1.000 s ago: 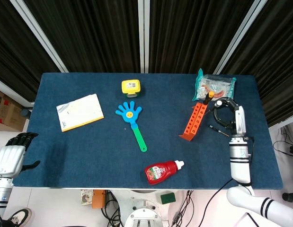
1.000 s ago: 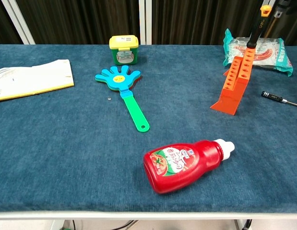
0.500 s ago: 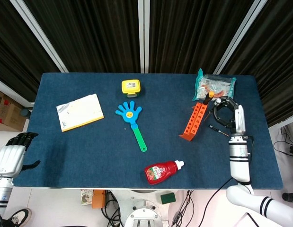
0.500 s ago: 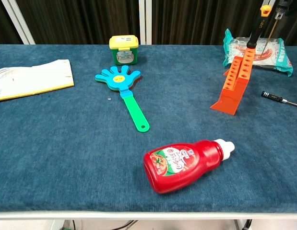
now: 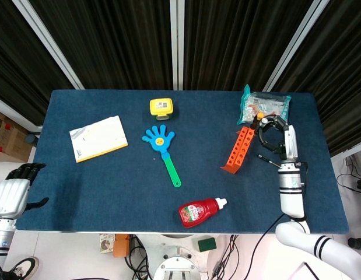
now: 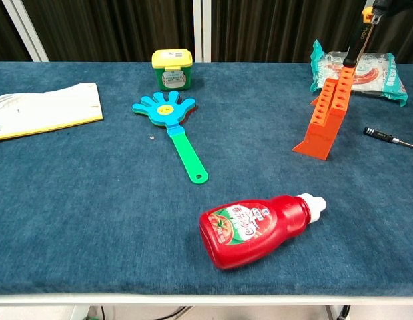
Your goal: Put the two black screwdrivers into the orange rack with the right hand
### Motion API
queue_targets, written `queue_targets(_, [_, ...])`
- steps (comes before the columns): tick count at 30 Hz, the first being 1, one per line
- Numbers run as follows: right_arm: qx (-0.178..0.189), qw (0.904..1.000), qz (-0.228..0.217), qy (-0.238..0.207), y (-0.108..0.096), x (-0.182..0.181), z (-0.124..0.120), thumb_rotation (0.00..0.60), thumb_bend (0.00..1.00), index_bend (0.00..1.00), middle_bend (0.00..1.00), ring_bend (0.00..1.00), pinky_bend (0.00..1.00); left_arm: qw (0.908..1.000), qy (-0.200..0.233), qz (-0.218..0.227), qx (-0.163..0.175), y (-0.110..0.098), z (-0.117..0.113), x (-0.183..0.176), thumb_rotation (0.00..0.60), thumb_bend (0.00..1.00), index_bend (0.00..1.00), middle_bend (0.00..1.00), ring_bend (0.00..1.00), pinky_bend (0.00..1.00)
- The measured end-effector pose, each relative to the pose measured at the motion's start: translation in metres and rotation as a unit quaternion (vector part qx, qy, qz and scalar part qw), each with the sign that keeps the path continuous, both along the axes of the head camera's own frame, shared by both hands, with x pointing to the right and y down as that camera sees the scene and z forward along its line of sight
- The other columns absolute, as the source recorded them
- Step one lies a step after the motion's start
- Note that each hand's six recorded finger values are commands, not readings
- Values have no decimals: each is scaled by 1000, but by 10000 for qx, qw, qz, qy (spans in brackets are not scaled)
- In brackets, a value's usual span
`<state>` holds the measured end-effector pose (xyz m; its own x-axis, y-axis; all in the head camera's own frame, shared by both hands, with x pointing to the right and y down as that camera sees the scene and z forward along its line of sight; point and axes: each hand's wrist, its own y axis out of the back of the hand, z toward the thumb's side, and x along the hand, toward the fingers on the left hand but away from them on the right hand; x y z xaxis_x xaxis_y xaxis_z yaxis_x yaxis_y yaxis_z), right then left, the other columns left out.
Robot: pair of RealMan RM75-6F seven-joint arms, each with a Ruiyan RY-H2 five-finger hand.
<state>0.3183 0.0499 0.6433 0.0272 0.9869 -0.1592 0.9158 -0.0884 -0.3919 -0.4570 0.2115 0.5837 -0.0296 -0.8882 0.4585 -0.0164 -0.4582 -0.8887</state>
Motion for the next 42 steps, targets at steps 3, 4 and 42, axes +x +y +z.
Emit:
queue_targets(3, [-8,10000,1,3,-1,-1,4,600,490,667,527,568,446,10000,-3,-18,-1,0,0,-1,600,0,183,203,143,259])
queue_targets(4, [-7,10000,4,9,-1,-1,4,600,490,667,527,569,446,10000,-5,-23,-9,-1,1,-1,600,0,183,202,143,259])
queue_targets(42, [-245,9994,-173,194,5,-5,37,600,434,624,512,554,425,10000,-3,-79,-30,-2,1,-4,600,0,182,202,143,259])
